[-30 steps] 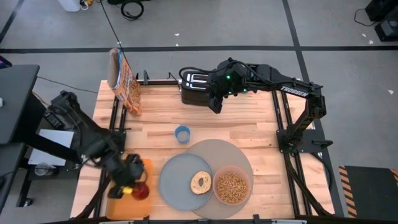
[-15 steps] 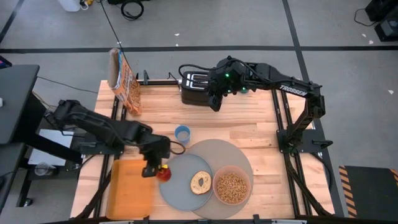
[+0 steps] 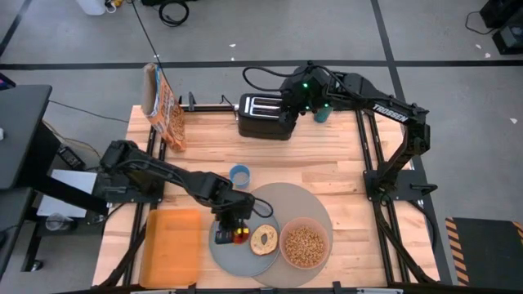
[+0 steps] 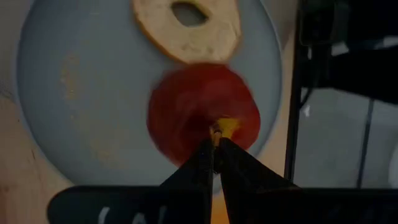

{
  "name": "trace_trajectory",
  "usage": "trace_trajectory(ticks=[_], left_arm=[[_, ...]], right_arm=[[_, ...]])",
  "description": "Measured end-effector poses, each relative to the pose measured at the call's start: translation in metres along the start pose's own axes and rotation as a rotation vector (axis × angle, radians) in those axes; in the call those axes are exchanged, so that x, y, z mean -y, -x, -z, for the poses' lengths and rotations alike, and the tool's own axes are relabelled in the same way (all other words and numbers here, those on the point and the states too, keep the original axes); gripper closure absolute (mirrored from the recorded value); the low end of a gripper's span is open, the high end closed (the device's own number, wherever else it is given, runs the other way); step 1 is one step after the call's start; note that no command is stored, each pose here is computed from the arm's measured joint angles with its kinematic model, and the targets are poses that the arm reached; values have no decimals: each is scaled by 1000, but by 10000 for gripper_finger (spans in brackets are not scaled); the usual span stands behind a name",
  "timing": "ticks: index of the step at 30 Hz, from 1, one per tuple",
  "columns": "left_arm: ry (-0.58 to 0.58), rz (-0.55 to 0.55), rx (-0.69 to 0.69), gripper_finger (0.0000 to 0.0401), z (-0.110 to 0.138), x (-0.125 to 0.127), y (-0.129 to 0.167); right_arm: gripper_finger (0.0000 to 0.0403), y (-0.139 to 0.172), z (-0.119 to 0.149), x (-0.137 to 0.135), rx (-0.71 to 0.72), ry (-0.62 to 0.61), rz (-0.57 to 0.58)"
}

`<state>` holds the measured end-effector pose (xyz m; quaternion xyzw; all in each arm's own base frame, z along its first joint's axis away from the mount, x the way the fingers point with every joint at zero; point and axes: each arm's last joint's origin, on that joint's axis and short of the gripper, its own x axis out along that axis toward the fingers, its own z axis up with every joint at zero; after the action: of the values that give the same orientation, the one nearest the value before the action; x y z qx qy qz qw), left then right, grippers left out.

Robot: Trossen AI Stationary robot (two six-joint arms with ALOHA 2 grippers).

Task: Arrange a breakfast setting
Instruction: Put the red apple from the orange bin on the blue plate

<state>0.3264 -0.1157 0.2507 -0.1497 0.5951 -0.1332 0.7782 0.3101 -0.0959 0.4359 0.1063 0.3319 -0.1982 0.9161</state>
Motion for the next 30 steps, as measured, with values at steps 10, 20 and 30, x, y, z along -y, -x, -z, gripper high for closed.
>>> trace_trajectory(ticks=[10,20,30], left_arm=[[123,-25,-62,382,3,3,-21],[206,-49,-66,381,9,10,-25],[224,-37,-115,366,12,17,-42]], right_arm=[[259,30,3,2,34,70,-24],[259,53,4,4,84,109,-35],[259,67,9,6,78,122,-36]])
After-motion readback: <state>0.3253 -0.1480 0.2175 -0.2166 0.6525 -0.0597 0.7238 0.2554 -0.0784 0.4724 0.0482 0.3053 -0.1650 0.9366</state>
